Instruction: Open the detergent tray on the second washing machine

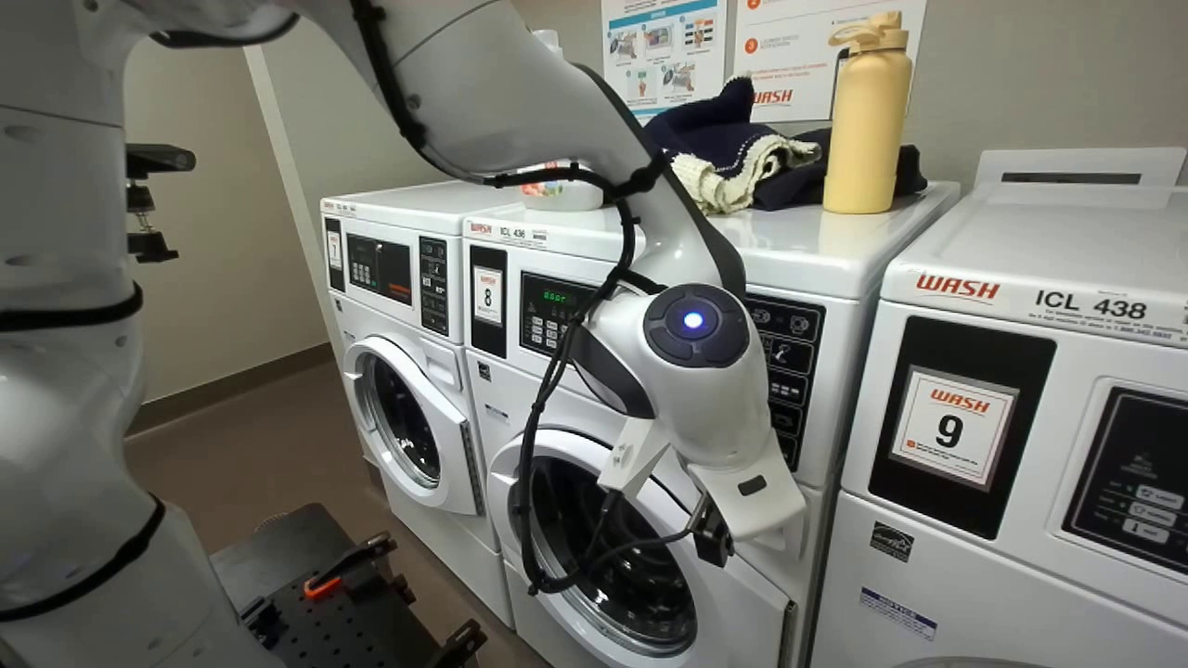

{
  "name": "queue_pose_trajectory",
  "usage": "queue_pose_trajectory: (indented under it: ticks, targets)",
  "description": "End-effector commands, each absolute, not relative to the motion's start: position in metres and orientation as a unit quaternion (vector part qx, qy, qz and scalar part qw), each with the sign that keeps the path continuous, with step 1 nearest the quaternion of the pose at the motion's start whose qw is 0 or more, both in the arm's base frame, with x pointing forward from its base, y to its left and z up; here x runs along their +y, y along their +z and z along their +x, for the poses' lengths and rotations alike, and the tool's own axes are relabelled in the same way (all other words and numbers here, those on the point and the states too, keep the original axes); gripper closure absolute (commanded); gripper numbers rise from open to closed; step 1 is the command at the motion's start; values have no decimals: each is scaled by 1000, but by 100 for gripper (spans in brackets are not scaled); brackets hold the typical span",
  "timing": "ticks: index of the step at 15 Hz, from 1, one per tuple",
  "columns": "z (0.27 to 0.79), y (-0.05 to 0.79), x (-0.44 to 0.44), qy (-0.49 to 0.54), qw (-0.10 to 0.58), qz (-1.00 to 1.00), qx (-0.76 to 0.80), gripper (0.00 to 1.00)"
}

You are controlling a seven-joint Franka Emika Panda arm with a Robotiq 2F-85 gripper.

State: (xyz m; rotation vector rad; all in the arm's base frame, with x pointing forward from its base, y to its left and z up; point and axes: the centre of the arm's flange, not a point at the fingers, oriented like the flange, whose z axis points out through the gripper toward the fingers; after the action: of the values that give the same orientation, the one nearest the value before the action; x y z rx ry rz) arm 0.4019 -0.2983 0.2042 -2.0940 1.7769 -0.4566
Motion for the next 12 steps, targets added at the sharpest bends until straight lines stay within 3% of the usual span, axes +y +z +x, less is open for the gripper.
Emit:
queue_pose_trajectory:
  ticks: [1,12]
  targets:
    - [404,197,-298,-166,193,-739,624,0]
    - [410,191,-295,-161,193,-738,626,0]
